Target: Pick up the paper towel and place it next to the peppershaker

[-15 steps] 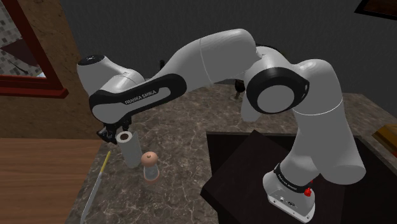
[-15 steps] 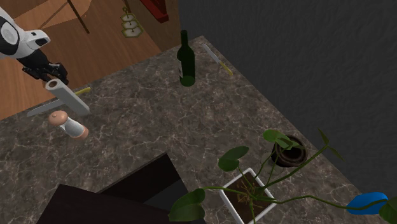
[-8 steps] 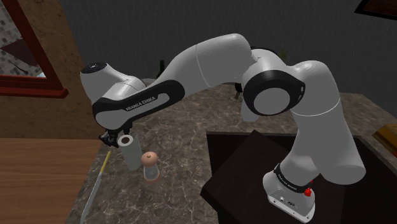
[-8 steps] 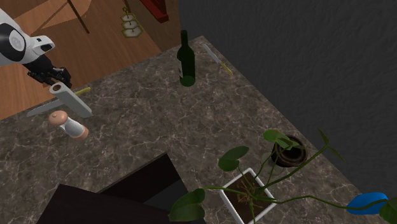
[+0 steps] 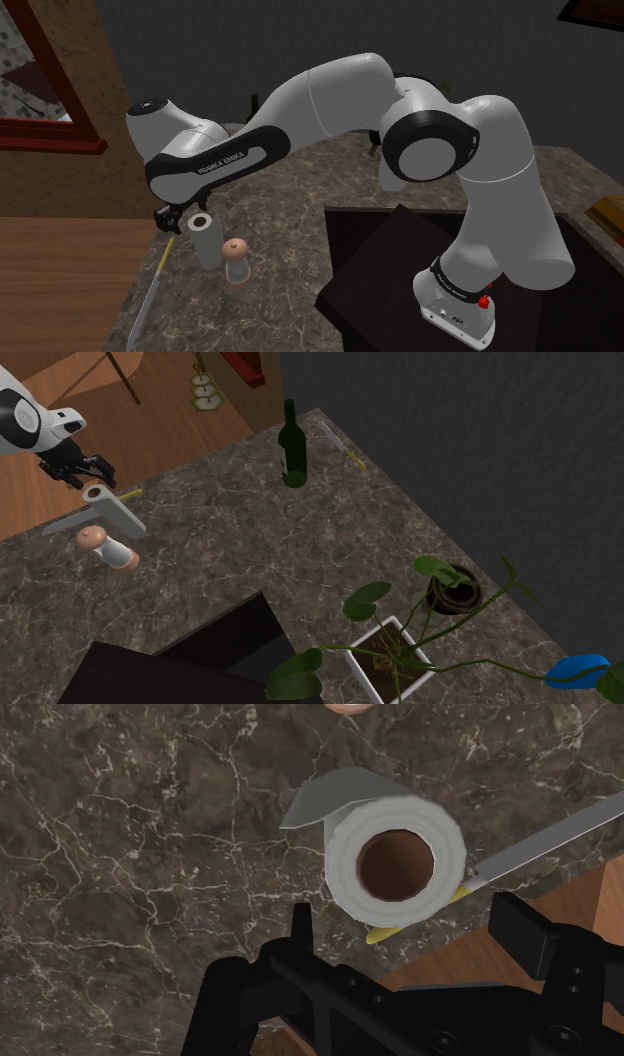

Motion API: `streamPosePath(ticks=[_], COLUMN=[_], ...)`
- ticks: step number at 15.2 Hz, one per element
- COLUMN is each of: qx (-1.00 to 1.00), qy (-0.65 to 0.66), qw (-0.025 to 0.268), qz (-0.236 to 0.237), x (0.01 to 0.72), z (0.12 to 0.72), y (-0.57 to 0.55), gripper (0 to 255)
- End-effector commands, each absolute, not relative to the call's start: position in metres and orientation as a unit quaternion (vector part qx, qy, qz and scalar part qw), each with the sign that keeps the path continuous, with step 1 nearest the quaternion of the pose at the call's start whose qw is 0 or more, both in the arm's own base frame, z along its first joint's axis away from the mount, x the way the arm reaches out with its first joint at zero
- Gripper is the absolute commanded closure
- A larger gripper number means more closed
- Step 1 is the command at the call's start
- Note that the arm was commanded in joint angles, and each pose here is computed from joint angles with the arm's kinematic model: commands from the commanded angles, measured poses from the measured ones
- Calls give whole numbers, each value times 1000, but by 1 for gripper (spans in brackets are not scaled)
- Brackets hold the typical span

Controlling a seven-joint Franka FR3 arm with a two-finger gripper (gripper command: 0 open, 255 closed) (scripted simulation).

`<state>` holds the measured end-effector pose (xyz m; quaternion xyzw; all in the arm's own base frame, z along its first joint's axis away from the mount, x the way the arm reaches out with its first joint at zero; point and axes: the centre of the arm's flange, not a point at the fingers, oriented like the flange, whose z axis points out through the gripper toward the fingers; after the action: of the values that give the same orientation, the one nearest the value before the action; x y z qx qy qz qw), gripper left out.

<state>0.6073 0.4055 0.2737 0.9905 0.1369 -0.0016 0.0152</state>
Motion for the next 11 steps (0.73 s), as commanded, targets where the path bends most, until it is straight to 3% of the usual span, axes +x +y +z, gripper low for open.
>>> streamPosePath(ticks=[1, 6, 11], qx=[990, 990, 990], qy=[137, 137, 137], qw=[15, 15, 15], qz=[-2, -2, -2], x=[607, 607, 607], z=[274, 324, 324], y=[406, 407, 407], gripper=[0, 0, 0])
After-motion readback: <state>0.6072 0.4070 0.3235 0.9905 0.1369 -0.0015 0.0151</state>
